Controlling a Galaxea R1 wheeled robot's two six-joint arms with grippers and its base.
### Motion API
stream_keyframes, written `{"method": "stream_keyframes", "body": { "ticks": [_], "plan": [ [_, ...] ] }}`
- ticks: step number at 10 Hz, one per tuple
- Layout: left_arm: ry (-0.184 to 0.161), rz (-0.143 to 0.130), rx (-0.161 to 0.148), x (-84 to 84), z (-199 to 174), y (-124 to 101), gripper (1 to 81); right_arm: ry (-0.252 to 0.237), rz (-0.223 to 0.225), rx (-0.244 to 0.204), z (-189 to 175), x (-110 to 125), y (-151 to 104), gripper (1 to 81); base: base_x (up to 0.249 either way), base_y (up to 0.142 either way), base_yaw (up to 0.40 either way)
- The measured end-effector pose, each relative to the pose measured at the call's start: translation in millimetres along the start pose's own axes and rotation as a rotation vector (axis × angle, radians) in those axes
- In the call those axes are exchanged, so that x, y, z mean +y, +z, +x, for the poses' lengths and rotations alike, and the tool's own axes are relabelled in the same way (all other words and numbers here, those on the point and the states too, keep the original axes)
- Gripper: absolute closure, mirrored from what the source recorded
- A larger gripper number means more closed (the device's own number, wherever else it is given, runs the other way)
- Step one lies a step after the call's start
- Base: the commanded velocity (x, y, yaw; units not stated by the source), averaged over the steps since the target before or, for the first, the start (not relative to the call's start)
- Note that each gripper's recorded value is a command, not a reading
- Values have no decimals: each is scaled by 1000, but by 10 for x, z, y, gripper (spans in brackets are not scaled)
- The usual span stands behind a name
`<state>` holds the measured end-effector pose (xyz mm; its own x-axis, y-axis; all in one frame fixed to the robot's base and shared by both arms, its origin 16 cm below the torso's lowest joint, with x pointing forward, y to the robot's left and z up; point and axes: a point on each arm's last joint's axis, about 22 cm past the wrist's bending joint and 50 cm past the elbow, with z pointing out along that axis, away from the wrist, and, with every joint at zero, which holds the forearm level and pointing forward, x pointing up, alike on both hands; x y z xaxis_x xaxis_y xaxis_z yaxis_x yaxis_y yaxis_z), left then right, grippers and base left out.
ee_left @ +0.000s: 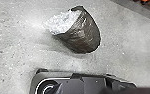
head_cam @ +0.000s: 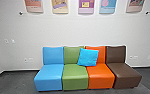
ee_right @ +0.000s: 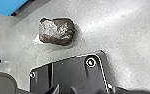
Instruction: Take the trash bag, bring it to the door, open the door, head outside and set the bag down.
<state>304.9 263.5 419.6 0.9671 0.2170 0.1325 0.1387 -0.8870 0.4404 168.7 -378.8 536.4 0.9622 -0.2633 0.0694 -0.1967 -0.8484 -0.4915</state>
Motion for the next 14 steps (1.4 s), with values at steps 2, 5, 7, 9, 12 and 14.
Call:
{"method": "stream_keyframes", "body": {
  "ticks": [2,5,7,9,12,14],
  "plan": [
    [-7,-26,19,70,201,57,10,-6,38,11,87,-127,75,10,0,0,0],
    [-8,-55,56,233,768,134,10,-14,44,31,230,-73,149,10,0,0,0],
    [-21,-54,35,199,947,261,10,-4,49,13,278,-63,189,10,0,0,0],
    [-44,-65,-9,171,880,513,10,11,39,-3,382,29,268,10,0,0,0],
    [-63,-67,-35,77,995,876,10,52,22,-45,431,181,417,10,0,0,0],
    [-91,-73,-63,42,1105,1118,10,77,9,-64,500,282,484,10,0,0,0]
  ]
}}
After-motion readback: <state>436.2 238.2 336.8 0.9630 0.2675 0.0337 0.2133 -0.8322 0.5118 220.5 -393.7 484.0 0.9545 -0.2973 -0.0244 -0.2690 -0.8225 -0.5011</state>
